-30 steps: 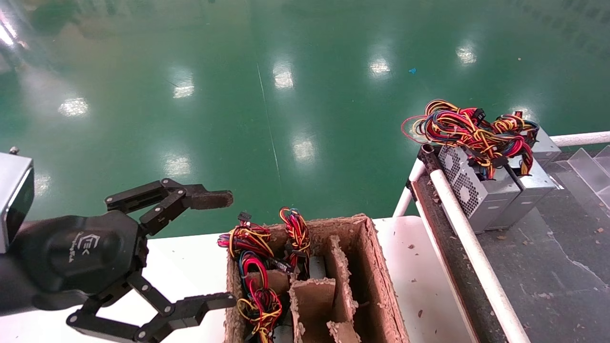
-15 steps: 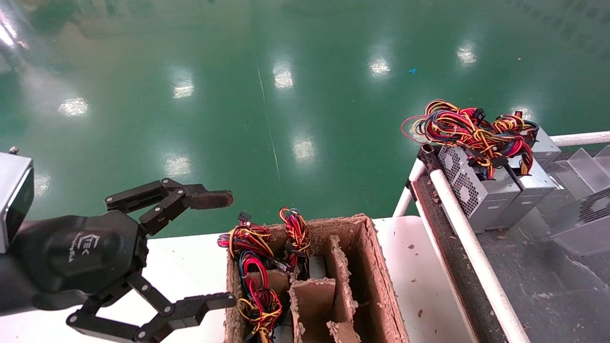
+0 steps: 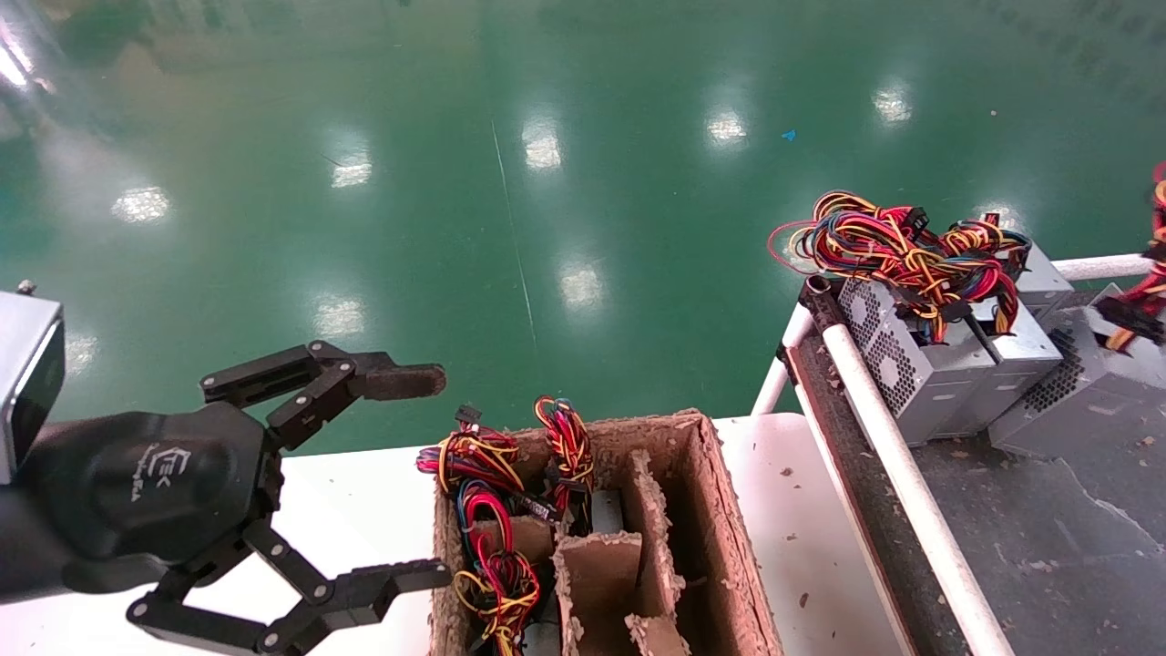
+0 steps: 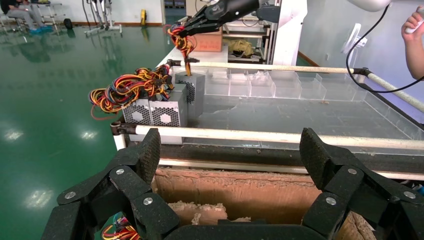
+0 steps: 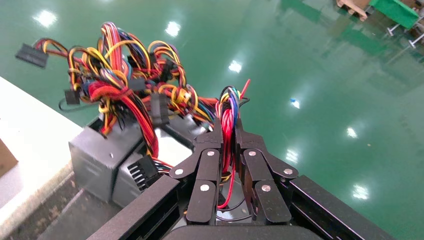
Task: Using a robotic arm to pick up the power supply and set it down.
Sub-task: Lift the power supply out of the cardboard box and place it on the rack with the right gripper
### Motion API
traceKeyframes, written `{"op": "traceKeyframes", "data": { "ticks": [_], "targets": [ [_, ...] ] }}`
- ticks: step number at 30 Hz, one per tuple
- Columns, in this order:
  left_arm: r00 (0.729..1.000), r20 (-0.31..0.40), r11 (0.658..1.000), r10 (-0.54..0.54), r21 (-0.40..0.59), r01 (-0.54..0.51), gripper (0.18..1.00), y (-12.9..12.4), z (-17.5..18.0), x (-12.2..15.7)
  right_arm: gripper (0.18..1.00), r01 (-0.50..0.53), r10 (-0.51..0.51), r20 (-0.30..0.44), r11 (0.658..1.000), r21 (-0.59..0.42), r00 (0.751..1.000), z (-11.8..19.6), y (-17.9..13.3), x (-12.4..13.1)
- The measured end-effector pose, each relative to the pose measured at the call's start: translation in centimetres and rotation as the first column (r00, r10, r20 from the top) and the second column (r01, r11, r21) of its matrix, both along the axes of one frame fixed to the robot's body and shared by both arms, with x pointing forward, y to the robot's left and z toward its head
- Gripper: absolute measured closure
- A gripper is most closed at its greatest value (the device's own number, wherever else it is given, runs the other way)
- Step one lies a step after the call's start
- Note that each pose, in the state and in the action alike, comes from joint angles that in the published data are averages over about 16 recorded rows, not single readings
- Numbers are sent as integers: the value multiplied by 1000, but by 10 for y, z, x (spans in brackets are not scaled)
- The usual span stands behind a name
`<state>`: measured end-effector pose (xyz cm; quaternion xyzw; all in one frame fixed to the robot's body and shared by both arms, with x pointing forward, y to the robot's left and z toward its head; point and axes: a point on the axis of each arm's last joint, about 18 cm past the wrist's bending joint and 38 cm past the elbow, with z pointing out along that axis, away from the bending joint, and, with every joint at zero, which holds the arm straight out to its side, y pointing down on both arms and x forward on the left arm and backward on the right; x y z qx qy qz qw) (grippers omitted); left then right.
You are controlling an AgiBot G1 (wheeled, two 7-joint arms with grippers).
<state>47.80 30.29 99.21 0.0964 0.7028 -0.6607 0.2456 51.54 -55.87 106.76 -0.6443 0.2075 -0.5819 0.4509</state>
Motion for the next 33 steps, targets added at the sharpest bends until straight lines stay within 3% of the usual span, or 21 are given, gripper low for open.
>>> {"op": "traceKeyframes", "data": {
  "ticks": [17,26,33],
  "targets": [
    [1000,0,1000,0,0,0,184,0,0,0,950,-56,56,8,997,48,998,0,31,29],
    [1000,0,1000,0,0,0,184,0,0,0,929,-76,75,11,995,63,997,-6,32,24],
    [1000,0,1000,0,0,0,184,0,0,0,865,-119,117,30,991,67,993,-6,36,13]
  ]
}}
